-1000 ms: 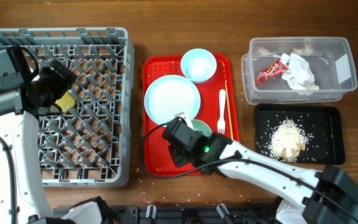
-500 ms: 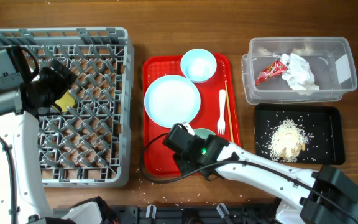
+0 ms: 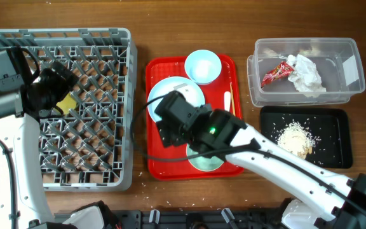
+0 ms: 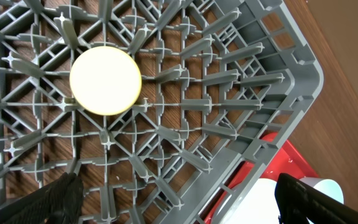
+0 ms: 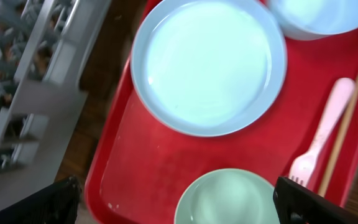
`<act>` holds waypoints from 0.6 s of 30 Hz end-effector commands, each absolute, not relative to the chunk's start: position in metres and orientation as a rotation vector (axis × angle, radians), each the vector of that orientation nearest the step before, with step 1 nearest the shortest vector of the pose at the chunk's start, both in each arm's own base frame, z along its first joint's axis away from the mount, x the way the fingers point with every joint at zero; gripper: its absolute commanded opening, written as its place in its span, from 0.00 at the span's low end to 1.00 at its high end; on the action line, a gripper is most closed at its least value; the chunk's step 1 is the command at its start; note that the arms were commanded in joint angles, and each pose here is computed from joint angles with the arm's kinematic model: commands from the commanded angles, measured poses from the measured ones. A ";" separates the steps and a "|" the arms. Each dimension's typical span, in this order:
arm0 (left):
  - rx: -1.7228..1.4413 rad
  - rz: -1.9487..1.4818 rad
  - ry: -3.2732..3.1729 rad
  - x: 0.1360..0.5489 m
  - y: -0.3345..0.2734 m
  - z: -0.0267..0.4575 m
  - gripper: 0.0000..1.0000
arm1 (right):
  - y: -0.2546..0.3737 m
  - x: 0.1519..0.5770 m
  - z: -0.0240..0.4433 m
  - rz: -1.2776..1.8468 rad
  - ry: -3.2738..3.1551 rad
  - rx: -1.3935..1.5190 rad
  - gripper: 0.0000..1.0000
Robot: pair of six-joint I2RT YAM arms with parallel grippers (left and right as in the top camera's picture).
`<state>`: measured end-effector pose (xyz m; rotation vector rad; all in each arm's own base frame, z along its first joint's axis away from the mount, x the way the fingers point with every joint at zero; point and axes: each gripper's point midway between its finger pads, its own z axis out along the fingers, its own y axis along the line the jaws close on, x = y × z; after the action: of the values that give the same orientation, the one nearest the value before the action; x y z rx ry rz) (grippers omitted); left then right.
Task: Sort waste into correct bins and load items into the dishwasher rack
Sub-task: 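Release the green bowl on the tray and raise the right gripper to the bin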
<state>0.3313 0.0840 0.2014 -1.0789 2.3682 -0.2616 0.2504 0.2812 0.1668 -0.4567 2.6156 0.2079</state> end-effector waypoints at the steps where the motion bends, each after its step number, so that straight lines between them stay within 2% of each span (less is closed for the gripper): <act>1: -1.064 -0.255 2.355 0.330 0.084 0.206 1.00 | 0.260 0.271 0.191 0.215 2.575 -0.280 1.00; 7: -1.064 -0.255 2.355 0.330 0.084 0.206 1.00 | 0.207 0.294 0.230 0.216 2.489 -0.068 1.00; 18: -1.064 -0.255 2.355 0.330 0.084 0.206 1.00 | 0.173 0.313 0.241 -0.003 2.379 0.031 1.00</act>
<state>0.3313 0.0840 0.2015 -1.0787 2.3679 -0.2616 0.3077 0.1806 0.2282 -0.0194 2.4249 0.0218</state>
